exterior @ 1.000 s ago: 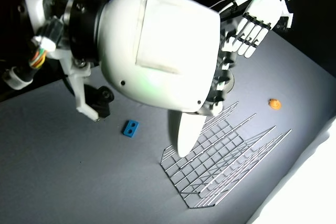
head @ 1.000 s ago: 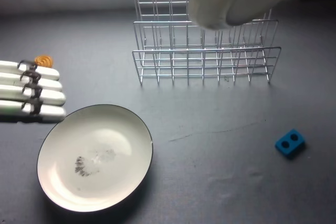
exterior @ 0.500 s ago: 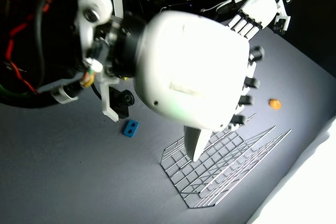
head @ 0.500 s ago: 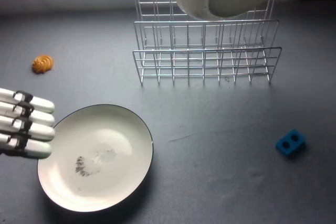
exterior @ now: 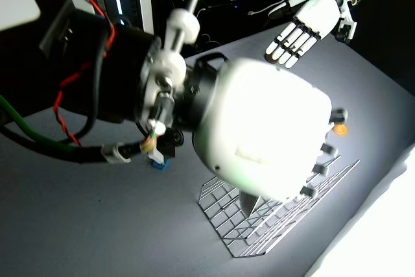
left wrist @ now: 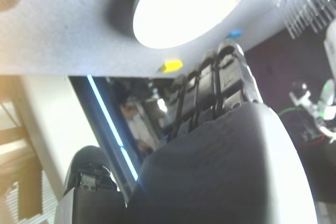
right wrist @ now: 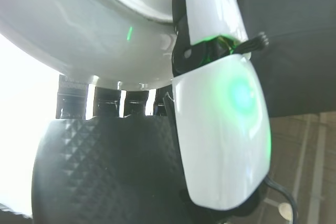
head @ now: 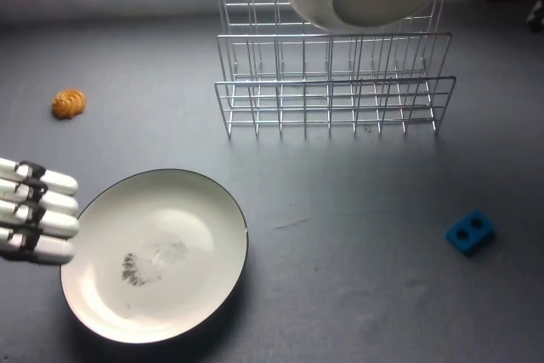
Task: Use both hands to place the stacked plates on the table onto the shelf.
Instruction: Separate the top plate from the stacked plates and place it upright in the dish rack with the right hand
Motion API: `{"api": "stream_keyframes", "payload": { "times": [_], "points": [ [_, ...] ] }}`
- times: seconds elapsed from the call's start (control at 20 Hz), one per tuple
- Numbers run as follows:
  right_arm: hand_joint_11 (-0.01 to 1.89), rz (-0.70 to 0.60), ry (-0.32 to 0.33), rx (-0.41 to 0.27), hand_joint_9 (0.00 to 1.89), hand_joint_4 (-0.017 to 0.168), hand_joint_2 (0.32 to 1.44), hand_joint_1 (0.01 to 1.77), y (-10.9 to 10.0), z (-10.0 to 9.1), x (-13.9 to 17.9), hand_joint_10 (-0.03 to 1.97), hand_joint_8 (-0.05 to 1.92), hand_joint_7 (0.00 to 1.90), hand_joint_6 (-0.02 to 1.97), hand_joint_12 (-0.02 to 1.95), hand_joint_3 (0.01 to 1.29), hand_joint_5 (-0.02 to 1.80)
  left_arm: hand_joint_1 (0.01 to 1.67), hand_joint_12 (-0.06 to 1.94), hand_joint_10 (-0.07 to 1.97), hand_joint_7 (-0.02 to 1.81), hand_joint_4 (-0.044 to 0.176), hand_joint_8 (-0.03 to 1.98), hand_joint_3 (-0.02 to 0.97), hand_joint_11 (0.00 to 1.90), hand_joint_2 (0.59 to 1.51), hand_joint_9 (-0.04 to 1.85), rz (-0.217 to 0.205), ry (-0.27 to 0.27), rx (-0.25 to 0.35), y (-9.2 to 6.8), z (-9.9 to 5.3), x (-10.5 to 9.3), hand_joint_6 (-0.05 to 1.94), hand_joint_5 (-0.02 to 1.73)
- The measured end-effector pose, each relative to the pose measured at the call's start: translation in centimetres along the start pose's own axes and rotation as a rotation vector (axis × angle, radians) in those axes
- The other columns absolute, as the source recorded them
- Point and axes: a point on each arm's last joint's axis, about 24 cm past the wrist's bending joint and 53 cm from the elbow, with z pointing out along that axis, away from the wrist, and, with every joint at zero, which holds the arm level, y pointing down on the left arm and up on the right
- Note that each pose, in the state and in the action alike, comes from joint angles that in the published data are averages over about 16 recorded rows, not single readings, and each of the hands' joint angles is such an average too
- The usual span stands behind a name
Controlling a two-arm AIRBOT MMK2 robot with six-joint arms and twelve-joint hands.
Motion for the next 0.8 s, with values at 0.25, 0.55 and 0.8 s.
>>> {"api": "stream_keyframes", "payload": {
  "times": [0.25, 0.55, 0.8],
  "points": [
    [0.95, 0.023, 0.003, 0.033, 1.09, -0.001, 0.94, 1.39, -1.7, 0.9, 0.3, 0.91, 0.79, 1.09, 0.81, 1.08, 0.01, 1.01, 0.02, 0.01, 0.00, 0.01, 0.005, -0.01, 0.014, 0.01, 1.088, 0.02, -0.001, -0.008, -0.018, 0.4, 0.2, -0.2, 0.02, 0.02],
    [0.92, 0.032, 0.015, 0.066, 1.08, -0.002, 0.95, 1.37, -3.5, 1.7, 1.0, 0.85, 0.81, 1.07, 0.83, 1.09, 0.01, 0.99, 0.02, 0.01, 0.00, 0.01, 0.005, -0.01, 0.015, 0.01, 1.095, 0.02, -0.008, -0.024, -0.037, 0.8, 0.5, -0.5, 0.02, 0.02],
    [0.90, 0.027, 0.025, 0.090, 1.08, -0.003, 0.97, 1.36, -4.7, 2.3, 1.7, 0.86, 0.80, 1.07, 0.84, 1.09, 0.01, 0.97, 0.02, 0.00, 0.00, 0.01, 0.005, -0.01, 0.015, 0.01, 1.094, 0.02, -0.013, -0.046, -0.016, 0.4, 0.8, -1.0, 0.02, 0.02]
  ]
}}
